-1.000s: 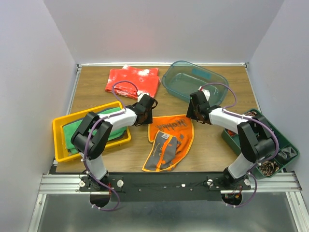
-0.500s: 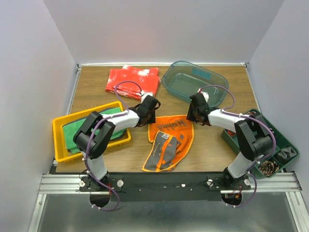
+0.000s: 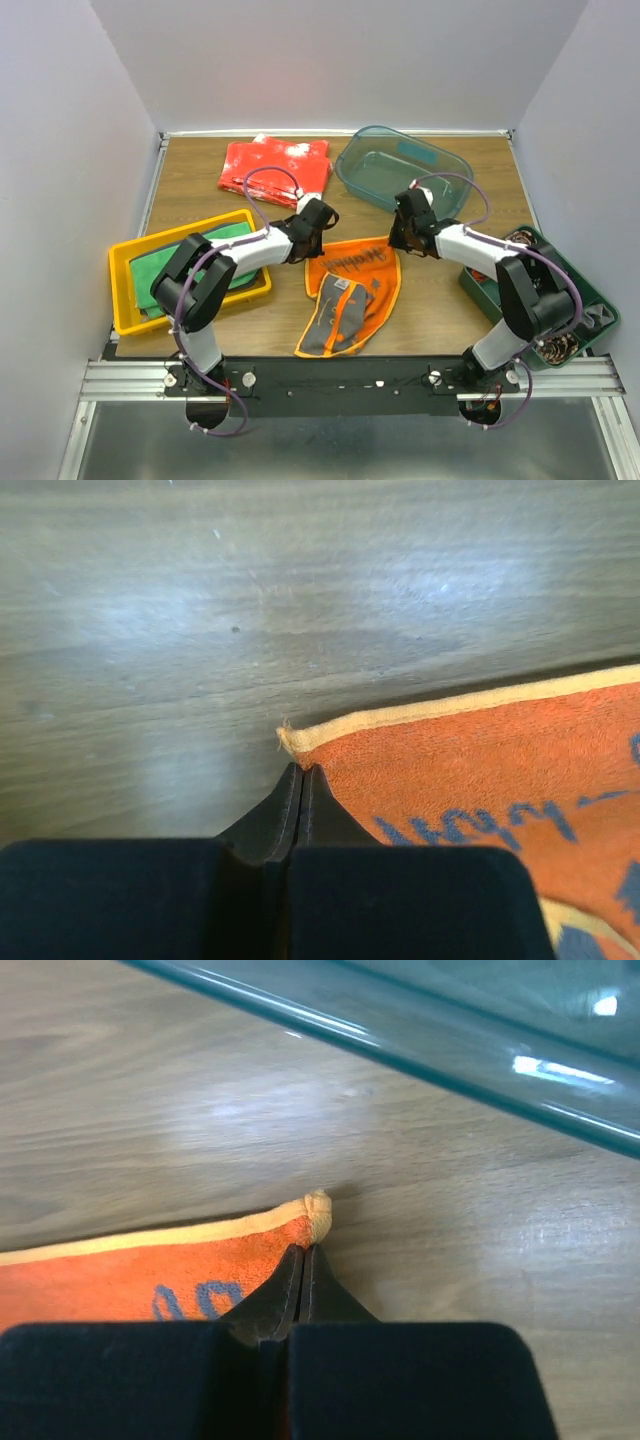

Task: Fold and stack the towels
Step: Flatten out the towel at the center of the board.

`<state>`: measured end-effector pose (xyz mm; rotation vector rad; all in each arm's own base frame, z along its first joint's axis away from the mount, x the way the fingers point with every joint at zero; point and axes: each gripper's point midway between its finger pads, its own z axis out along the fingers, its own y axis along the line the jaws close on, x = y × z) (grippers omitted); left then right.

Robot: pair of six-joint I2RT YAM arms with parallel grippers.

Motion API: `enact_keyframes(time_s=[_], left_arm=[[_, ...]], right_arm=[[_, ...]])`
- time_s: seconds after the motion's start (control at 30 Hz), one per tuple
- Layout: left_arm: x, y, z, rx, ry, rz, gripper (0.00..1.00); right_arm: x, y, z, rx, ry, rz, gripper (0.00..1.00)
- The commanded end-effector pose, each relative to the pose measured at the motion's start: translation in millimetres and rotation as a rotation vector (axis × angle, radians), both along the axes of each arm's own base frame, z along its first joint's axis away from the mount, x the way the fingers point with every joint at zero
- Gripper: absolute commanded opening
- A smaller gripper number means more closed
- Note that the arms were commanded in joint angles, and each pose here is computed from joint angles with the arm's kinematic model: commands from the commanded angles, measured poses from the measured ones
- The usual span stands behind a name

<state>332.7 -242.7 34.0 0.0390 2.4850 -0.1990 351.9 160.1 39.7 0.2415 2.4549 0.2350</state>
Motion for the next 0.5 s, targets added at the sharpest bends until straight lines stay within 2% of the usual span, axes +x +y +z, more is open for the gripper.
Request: enact_keyframes(time_s=[0.0, 0.03, 0.27, 0.47], left_arm=[[11.4, 19.3, 92.8, 0.054, -0.157, 0.018, 0.00], [12.6, 20.1, 110.6, 0.057, -0.185, 0.003, 0.00], [4.9, 29.9, 220.2, -0.011, -0.367, -0.057, 0.00], [-27.2, 38.2, 297.9, -0.122, -0.533, -0.178, 0.00]], right_arm=[[12.9, 9.4, 88.7, 0.082, -0.168, 0.028, 0.01], [15.1, 10.8, 117.1, 0.110, -0.227, 0.029, 0.01], [2.6, 15.5, 225.5, 0.219, -0.428, 0.094, 0.01], [-16.6, 11.2, 289.7, 0.276, -0.560, 0.130, 0.01]])
